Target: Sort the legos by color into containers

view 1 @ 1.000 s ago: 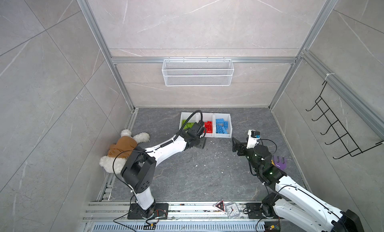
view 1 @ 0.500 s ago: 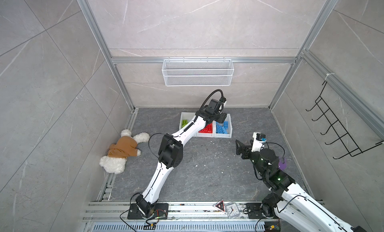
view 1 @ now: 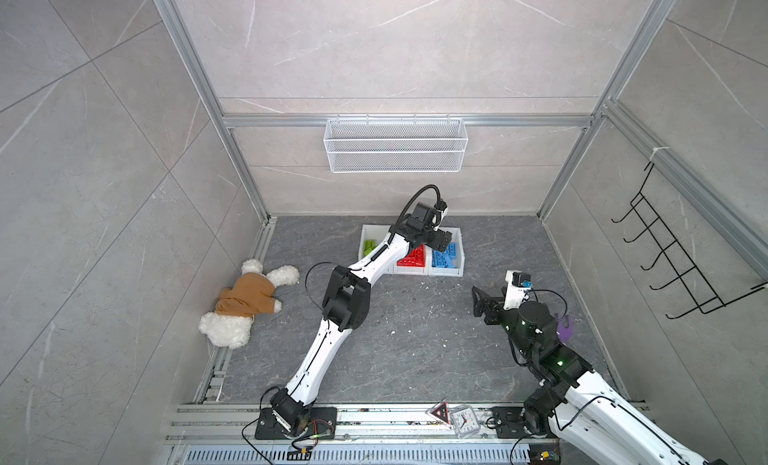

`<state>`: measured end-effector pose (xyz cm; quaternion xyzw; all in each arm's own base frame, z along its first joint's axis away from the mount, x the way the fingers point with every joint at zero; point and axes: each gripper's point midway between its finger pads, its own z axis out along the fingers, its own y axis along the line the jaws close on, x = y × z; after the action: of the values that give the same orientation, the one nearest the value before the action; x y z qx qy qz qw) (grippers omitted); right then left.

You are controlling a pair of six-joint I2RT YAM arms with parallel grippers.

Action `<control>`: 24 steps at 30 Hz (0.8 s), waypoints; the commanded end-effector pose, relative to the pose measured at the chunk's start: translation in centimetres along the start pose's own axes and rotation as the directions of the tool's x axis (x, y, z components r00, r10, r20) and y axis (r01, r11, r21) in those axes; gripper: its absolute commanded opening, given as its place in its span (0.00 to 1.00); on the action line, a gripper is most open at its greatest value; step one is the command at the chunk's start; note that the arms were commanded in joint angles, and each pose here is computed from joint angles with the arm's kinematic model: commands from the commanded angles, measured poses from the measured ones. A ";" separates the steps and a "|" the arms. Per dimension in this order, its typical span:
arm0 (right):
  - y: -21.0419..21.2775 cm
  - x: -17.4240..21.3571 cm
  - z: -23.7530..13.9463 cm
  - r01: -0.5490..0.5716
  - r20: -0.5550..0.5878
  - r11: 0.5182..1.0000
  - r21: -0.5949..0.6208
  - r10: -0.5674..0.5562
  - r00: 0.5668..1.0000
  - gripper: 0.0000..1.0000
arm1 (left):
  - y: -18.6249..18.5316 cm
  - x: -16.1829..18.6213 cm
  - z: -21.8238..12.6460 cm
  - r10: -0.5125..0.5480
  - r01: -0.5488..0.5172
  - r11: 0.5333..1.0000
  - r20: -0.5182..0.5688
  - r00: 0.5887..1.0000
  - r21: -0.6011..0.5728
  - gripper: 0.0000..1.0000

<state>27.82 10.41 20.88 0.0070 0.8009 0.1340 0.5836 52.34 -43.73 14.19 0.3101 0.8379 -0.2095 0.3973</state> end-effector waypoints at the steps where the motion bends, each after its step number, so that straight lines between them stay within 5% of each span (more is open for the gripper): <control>1: 0.3 -0.4 0.3 -0.002 -0.008 1.000 0.002 0.002 1.000 0.93 | -0.4 -4.5 -3.0 0.019 -0.021 1.000 0.105 0.994 0.014 0.94; 6: -0.4 -0.7 1.7 0.105 -0.021 0.992 0.071 -0.104 0.994 0.94 | 1.5 -5.8 -9.0 0.002 0.012 0.995 0.139 0.990 -0.100 0.95; 12: -3.8 -1.1 5.4 0.289 -0.086 0.903 0.318 -0.276 0.957 1.00 | 9.0 0.5 -20.9 -0.057 0.139 0.920 0.229 0.972 -0.365 0.96; 19: -8.3 0.7 9.7 0.202 -0.060 0.929 0.309 -0.193 0.979 1.00 | 19.5 16.8 -33.1 -0.145 0.287 0.629 0.254 0.956 -0.722 0.99; 24: -11.0 0.1 10.3 0.145 -0.036 0.943 0.300 -0.140 0.989 1.00 | 21.8 24.0 -38.3 -0.180 0.394 0.470 0.351 0.919 -0.790 0.99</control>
<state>37.92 1.58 13.39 0.0451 0.8375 -0.0698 0.5401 35.42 0.68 13.51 -0.0368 0.8619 0.1105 0.4936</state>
